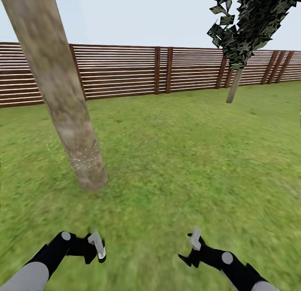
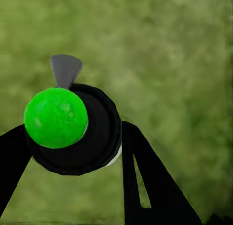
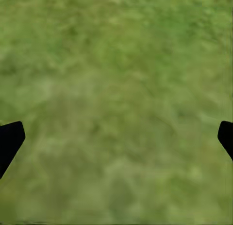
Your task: In the garden, pick up the pesticide atomizer on the floor and spray pesticide onto both trees until each tree trunk is fully covered.
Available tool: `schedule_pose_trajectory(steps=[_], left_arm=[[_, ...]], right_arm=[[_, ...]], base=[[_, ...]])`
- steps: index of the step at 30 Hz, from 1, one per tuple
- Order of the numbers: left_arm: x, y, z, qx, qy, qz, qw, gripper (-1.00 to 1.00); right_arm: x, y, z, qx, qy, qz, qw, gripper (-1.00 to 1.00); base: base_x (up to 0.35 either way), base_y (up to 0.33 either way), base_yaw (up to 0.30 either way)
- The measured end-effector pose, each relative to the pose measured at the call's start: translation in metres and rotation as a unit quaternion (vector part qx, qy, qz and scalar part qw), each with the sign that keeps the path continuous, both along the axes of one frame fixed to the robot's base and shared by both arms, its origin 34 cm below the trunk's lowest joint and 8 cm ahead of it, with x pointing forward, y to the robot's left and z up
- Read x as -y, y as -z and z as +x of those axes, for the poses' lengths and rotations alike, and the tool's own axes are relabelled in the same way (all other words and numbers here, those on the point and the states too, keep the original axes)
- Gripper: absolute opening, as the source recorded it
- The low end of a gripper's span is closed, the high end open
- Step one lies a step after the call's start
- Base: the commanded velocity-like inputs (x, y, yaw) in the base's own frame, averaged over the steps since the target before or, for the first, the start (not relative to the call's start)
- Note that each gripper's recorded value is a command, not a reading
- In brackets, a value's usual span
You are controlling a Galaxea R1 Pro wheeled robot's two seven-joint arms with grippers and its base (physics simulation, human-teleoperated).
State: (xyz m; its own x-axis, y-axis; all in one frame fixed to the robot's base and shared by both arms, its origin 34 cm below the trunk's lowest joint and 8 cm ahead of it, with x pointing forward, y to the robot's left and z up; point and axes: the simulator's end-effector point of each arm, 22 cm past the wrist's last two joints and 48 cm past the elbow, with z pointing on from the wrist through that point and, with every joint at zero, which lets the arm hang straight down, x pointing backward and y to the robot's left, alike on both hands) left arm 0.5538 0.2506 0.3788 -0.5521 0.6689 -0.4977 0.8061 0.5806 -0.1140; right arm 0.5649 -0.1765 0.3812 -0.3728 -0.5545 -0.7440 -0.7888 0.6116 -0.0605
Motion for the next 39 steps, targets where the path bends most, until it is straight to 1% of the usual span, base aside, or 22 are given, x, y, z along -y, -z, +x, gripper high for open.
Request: schedule_pose_trajectory(steps=[1, 2, 3, 4, 5, 6, 9, 11, 13, 14, 16, 18, 19, 20, 21, 22, 25, 26, 32, 39], left_arm=[[0.003, 0.001, -0.004, -0.006, 0.014, 0.004, 0.9999, -1.0], [0.006, 0.001, -0.006, -0.008, 0.026, 0.005, 0.9996, -1.0], [0.008, 0.001, -0.008, -0.01, 0.033, 0.007, 0.9994, -1.0], [0.01, 0.001, -0.011, -0.015, 0.042, 0.007, 0.999, -1.0], [0.012, 0.002, -0.016, -0.022, 0.052, 0.007, 0.9984, -1.0], [0.014, 0.003, -0.02, -0.028, 0.062, 0.007, 0.9976, -1.0], [0.018, 0.003, -0.022, -0.031, 0.066, 0.006, 0.9973, -1.0], [0.027, 0.003, -0.022, -0.03, 0.069, 0.0, 0.9971, -1.0], [0.039, 0.003, -0.024, -0.031, 0.08, -0.004, 0.9963, -1.0], [0.046, 0.003, -0.026, -0.032, 0.09, -0.004, 0.9954, -1.0], [0.068, 0.003, -0.029, -0.032, 0.108, -0.012, 0.9936, -1.0], [0.092, 0.001, -0.031, -0.03, 0.12, -0.023, 0.9921, -1.0], [0.103, 0.0, -0.031, -0.027, 0.129, -0.026, 0.991, -1.0], [0.116, -0.002, -0.033, -0.025, 0.143, -0.026, 0.989, -1.0], [0.123, -0.002, -0.034, -0.024, 0.153, -0.025, 0.9877, -1.0], [0.138, -0.004, -0.036, -0.022, 0.162, -0.031, 0.9861, -1.0], [0.165, -0.01, -0.037, -0.017, 0.174, -0.044, 0.9836, -1.0], [0.175, -0.014, -0.034, -0.01, 0.176, -0.049, 0.9832, -1.0], [0.201, -0.023, -0.031, 0.001, 0.184, -0.066, 0.9808, -1.0], [0.21, -0.025, -0.034, 0.001, 0.186, -0.073, 0.9798, -1.0]], right_arm=[[-0.012, -0.008, -0.001, -0.003, -0.036, 0.006, 0.9993, 1.0], [-0.026, -0.019, 0.0, -0.003, -0.077, 0.013, 0.9969, 1.0], [-0.029, -0.022, 0.0, -0.005, -0.087, 0.013, 0.9961, 1.0], [-0.03, -0.022, 0.0, -0.007, -0.09, 0.013, 0.9959, 1.0], [-0.033, -0.023, 0.0, -0.008, -0.092, 0.013, 0.9957, -1.0], [-0.036, -0.023, -0.002, -0.011, -0.098, 0.014, 0.9951, -1.0], [-0.045, -0.025, -0.008, -0.018, -0.114, 0.023, 0.9931, -1.0], [-0.064, -0.036, -0.004, -0.007, -0.126, 0.036, 0.9913, -1.0], [-0.087, -0.046, -0.004, -0.001, -0.14, 0.053, 0.9888, -1.0], [-0.097, -0.049, -0.005, 0.001, -0.144, 0.06, 0.9877, -1.0], [-0.116, -0.054, -0.009, -0.001, -0.158, 0.073, 0.9848, -1.0], [-0.129, -0.059, -0.016, -0.001, -0.185, 0.075, 0.9799, -1.0], [-0.132, -0.06, -0.018, -0.001, -0.193, 0.074, 0.9784, -1.0], [-0.14, -0.062, -0.02, -0.001, -0.2, 0.077, 0.9769, -1.0], [-0.144, -0.063, -0.021, 0.0, -0.202, 0.079, 0.9761, -1.0], [-0.148, -0.064, -0.022, 0.0, -0.204, 0.081, 0.9756, -1.0], [-0.15, -0.065, -0.022, 0.001, -0.206, 0.082, 0.9752, -1.0], [-0.151, -0.066, -0.022, 0.001, -0.206, 0.083, 0.975, -1.0], [-0.152, -0.066, -0.022, 0.001, -0.206, 0.084, 0.9749, -1.0], [-0.152, -0.066, -0.022, 0.002, -0.207, 0.083, 0.9748, -1.0]], base=[[-0.022, 0.0, 0.0], [-0.009, 0.0, 0.0], [-0.005, 0.0, 0.0], [-0.002, 0.0, 0.0], [0.0, 0.0, 0.0], [0.0, 0.0, 0.0], [0.0, 0.0, 0.0], [0.0, 0.0, 0.0], [0.0, 0.0, 0.0], [0.0, 0.0, 0.0], [0.0, 0.0, 0.0], [0.0, 0.0, 0.0], [0.0, 0.0, 0.0], [0.0, 0.0, 0.0], [0.0, 0.0, 0.0], [0.0, 0.0, 0.0], [0.0, 0.0, 0.0], [0.0, 0.0, 0.0], [0.0, 0.0, 0.0], [0.0, 0.0, 0.0]])
